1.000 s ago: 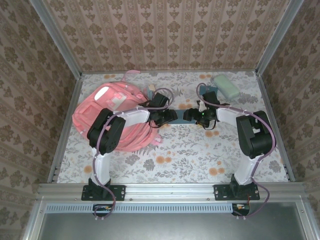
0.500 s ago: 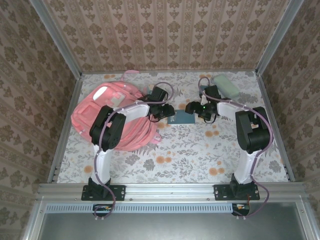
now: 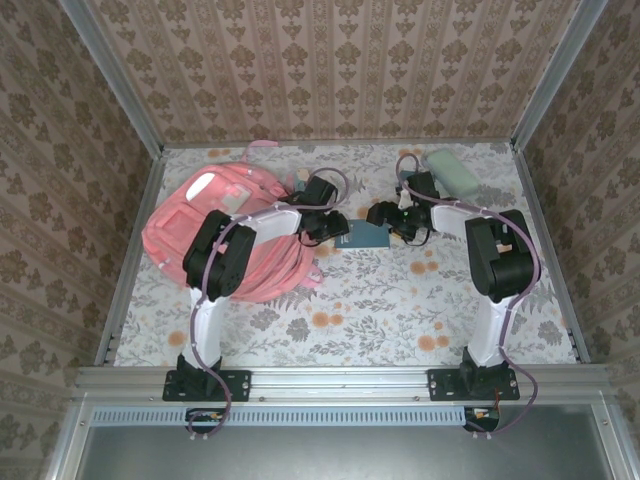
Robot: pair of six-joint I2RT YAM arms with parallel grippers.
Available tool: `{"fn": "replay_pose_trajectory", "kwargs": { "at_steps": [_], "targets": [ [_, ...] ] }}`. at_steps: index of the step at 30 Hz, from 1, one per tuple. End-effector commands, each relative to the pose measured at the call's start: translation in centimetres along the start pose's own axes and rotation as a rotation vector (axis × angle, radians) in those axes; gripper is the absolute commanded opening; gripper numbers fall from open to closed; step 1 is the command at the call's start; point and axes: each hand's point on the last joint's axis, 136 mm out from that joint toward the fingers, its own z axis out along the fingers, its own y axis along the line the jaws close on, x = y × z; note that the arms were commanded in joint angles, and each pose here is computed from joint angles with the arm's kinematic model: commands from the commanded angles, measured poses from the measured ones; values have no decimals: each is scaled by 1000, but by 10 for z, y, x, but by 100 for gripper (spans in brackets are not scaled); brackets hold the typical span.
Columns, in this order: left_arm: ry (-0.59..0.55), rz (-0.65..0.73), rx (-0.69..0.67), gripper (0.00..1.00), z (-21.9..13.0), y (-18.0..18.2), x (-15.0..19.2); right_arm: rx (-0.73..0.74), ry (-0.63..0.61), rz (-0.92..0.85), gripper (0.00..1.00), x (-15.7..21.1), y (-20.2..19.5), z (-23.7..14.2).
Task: Pack the student bag
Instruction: Pick up the book from the center of the table, then open the student bag at the middle-left of the table.
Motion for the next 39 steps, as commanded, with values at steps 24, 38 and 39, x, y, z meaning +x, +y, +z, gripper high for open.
{"fn": "replay_pose_trajectory", "kwargs": {
  "at_steps": [24,38,39],
  "targets": [
    [18,46,49,42,-37,-24,5,-346,6,15,0,17,65,-66],
    [-73,384,-273,59,-170,12,0,-374,-128,-60,0,33,94,-151],
    [-56,406,-309,59,-174,23,5,-375,-132,-59,0,36,94,-155]
  ]
}}
